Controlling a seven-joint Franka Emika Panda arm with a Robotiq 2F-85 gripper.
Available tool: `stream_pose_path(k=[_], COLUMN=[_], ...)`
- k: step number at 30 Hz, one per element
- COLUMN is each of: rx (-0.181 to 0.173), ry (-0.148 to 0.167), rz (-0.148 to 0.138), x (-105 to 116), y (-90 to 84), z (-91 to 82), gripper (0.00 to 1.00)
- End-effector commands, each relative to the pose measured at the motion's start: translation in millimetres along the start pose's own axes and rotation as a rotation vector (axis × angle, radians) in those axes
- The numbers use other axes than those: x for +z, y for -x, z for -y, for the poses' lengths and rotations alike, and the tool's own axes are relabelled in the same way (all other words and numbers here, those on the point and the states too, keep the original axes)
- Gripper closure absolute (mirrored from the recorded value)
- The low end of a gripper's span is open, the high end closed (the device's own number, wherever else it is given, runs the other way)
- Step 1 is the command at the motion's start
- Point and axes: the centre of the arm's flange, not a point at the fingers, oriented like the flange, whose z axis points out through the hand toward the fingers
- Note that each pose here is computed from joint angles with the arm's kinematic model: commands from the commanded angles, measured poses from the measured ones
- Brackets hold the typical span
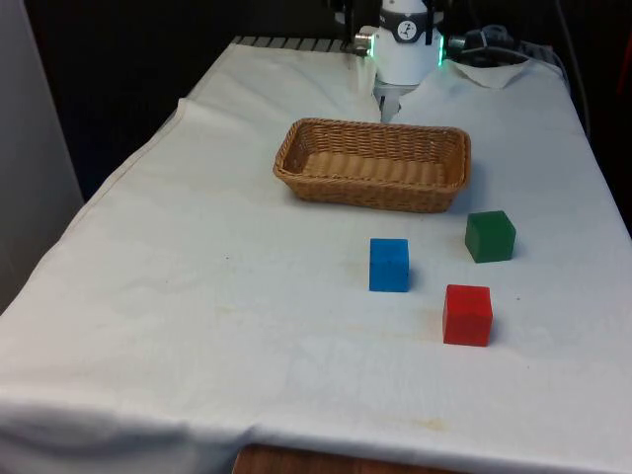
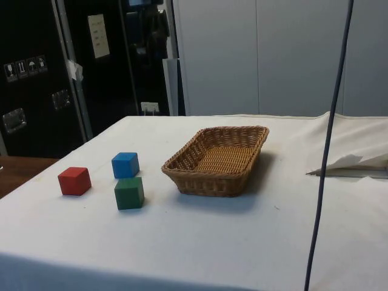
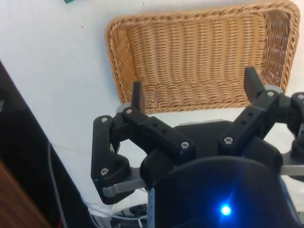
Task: Pick up exactly two blocks and place them into the basket.
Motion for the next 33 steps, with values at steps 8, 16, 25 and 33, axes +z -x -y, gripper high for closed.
stream_pose_path(k=[8, 16, 25, 33], rx=[0.014, 0.018, 0.025, 0.019], ry=[0.001, 0.013, 0.023, 0.045], rz=[-0.028, -0.046, -0.05, -0.049], x=[6, 12, 24, 40], y=[-7.2, -16.3, -48.0, -68.9], z=[3.5, 7.3, 17.8, 24.7], gripper=[0.0, 0.0, 0.0, 0.0])
